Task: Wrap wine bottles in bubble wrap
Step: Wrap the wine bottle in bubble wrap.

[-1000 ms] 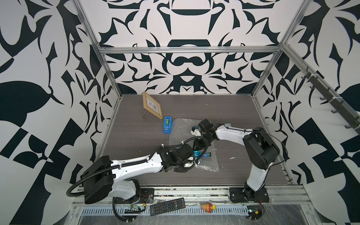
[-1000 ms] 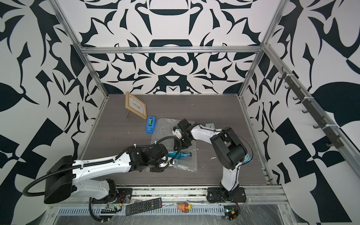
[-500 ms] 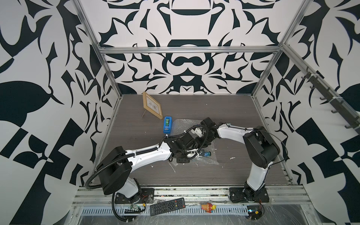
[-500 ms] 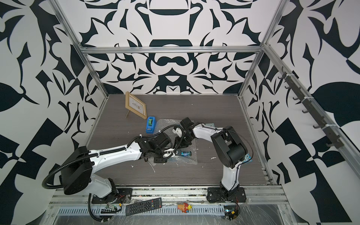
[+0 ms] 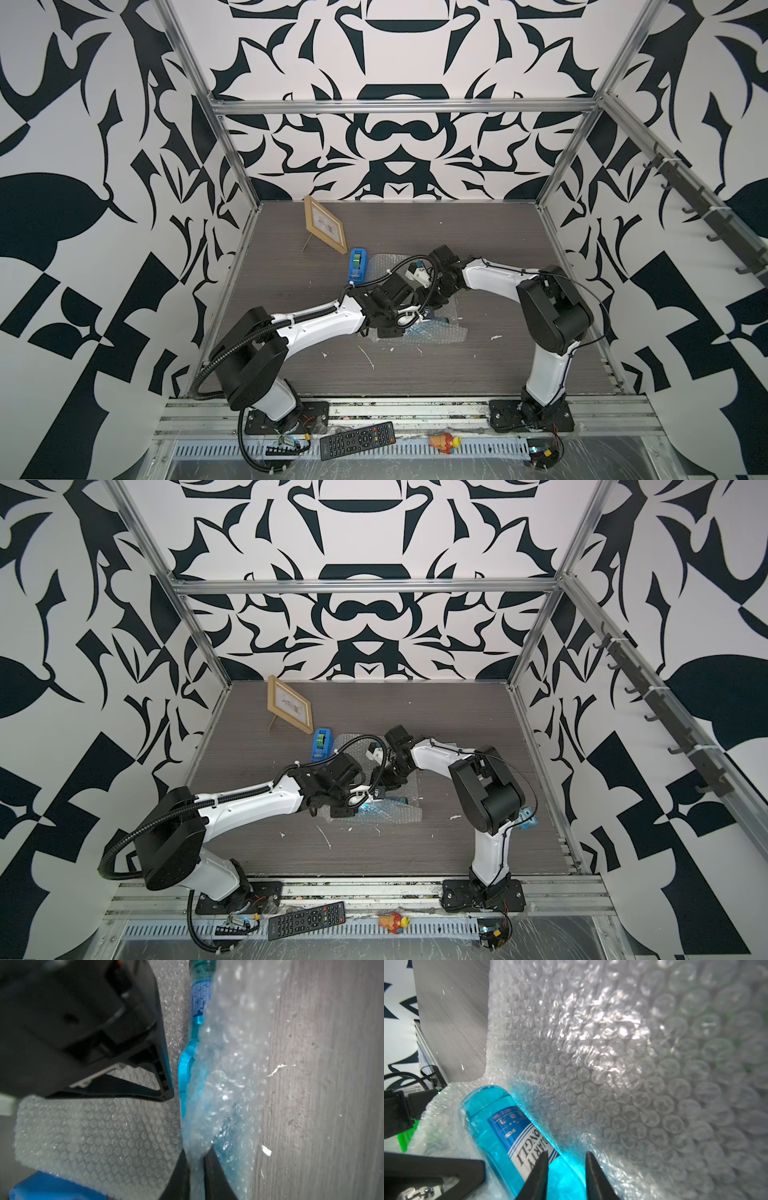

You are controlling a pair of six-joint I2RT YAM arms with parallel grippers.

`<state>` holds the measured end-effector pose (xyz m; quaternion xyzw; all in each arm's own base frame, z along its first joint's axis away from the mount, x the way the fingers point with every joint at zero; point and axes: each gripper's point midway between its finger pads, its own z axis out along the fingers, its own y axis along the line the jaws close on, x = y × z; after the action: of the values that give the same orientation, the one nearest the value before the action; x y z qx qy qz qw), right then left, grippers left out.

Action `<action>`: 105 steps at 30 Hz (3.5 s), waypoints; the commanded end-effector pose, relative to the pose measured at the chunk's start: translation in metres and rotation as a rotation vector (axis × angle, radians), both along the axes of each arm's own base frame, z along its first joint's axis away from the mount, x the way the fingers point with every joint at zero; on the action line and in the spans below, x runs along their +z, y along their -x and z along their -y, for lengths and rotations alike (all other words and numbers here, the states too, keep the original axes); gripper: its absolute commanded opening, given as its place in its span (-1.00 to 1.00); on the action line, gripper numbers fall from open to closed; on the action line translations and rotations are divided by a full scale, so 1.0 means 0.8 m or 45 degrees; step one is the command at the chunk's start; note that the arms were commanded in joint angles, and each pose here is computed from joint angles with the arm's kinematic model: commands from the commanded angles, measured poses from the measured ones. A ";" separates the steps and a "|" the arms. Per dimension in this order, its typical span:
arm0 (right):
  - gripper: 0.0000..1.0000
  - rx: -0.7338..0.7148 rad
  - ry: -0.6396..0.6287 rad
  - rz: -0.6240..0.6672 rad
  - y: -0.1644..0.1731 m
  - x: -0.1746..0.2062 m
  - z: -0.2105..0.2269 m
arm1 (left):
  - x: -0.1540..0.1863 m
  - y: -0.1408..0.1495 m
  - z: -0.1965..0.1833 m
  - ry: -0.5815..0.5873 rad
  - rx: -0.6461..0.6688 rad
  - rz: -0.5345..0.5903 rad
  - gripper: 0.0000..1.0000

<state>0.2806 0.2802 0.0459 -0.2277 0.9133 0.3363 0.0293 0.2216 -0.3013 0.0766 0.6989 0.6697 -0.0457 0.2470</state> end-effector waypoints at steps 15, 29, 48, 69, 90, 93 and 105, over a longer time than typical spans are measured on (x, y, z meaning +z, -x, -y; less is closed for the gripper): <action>-0.23 -0.479 -0.055 0.342 0.028 0.124 0.113 | -0.028 0.002 -0.006 -0.019 0.050 -0.101 -0.54; -0.40 -0.521 -0.198 0.396 0.079 0.141 0.080 | -0.031 0.006 -0.019 -0.010 0.149 -0.183 -0.53; -0.48 -0.381 -0.176 0.369 0.063 0.082 0.009 | -0.023 0.009 -0.016 0.058 0.195 -0.295 -0.51; -0.52 -0.354 0.015 0.348 0.034 0.019 0.000 | 0.038 -0.011 -0.023 0.146 0.192 -0.155 0.12; -0.52 -0.417 0.133 0.327 0.037 0.005 0.023 | 0.019 0.021 -0.002 0.132 -0.146 0.094 0.32; -0.51 -0.410 0.122 0.324 0.038 0.005 0.021 | 0.014 0.011 0.008 0.141 -0.178 0.150 0.44; -0.43 -0.370 0.119 0.347 0.038 0.007 0.021 | -0.040 0.005 0.009 0.048 -0.241 0.116 0.56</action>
<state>0.2641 0.2716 0.0626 -0.1264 0.9281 0.2717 0.2209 0.2204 -0.3180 0.0679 0.7427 0.5881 -0.0549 0.3154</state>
